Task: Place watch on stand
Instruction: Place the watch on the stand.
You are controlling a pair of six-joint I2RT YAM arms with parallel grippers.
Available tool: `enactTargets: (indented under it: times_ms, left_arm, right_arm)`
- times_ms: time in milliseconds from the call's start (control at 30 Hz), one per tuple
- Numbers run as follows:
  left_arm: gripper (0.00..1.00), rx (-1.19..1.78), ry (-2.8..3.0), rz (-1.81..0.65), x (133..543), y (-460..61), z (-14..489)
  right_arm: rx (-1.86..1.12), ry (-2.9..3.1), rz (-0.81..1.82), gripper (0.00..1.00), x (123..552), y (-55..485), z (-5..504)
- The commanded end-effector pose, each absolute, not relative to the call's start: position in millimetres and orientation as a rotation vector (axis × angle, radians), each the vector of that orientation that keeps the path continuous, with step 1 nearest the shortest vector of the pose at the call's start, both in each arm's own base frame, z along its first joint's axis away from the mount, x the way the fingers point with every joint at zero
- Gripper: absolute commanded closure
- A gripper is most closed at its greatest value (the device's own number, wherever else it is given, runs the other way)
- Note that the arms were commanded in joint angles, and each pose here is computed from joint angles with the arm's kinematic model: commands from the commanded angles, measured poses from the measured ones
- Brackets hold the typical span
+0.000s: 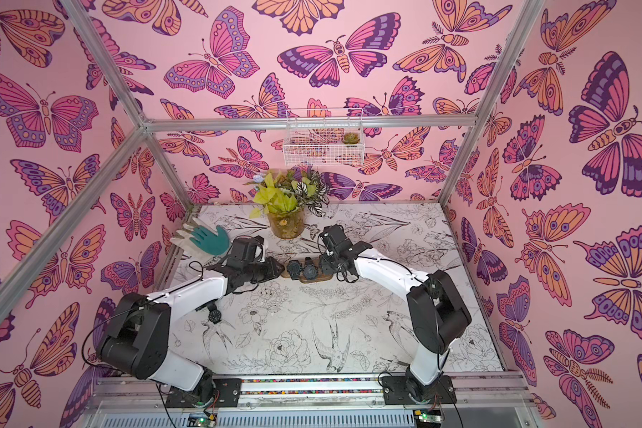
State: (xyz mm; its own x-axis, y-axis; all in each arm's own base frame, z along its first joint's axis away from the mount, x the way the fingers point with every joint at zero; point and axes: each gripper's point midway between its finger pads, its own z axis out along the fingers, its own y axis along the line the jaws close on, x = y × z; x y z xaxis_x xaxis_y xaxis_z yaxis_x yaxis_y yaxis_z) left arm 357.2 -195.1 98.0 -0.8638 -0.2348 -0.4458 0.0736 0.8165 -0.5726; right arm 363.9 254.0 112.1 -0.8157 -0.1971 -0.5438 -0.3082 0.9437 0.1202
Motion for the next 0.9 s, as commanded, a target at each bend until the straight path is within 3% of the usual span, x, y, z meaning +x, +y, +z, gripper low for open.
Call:
enactTargets:
  times_ms: [0, 667, 733, 867]
  left_arm:
    - [0.69, -0.080, 2.462, -0.839, 358, -201, 112]
    - [0.69, -0.076, 2.465, -0.848, 359, -203, 114]
    - [0.68, -0.080, 2.470, -0.834, 359, -201, 115]
    - [0.56, -0.140, 2.496, -0.741, 352, -186, 121]
  right_arm:
    - [-0.358, 2.563, 0.302, 0.56, 364, 259, 109]
    - [-0.377, 2.590, 0.525, 0.62, 363, 276, 106]
    - [-0.349, 2.582, 0.466, 0.57, 365, 267, 110]
    - [-0.286, 2.537, 0.329, 0.48, 365, 240, 128]
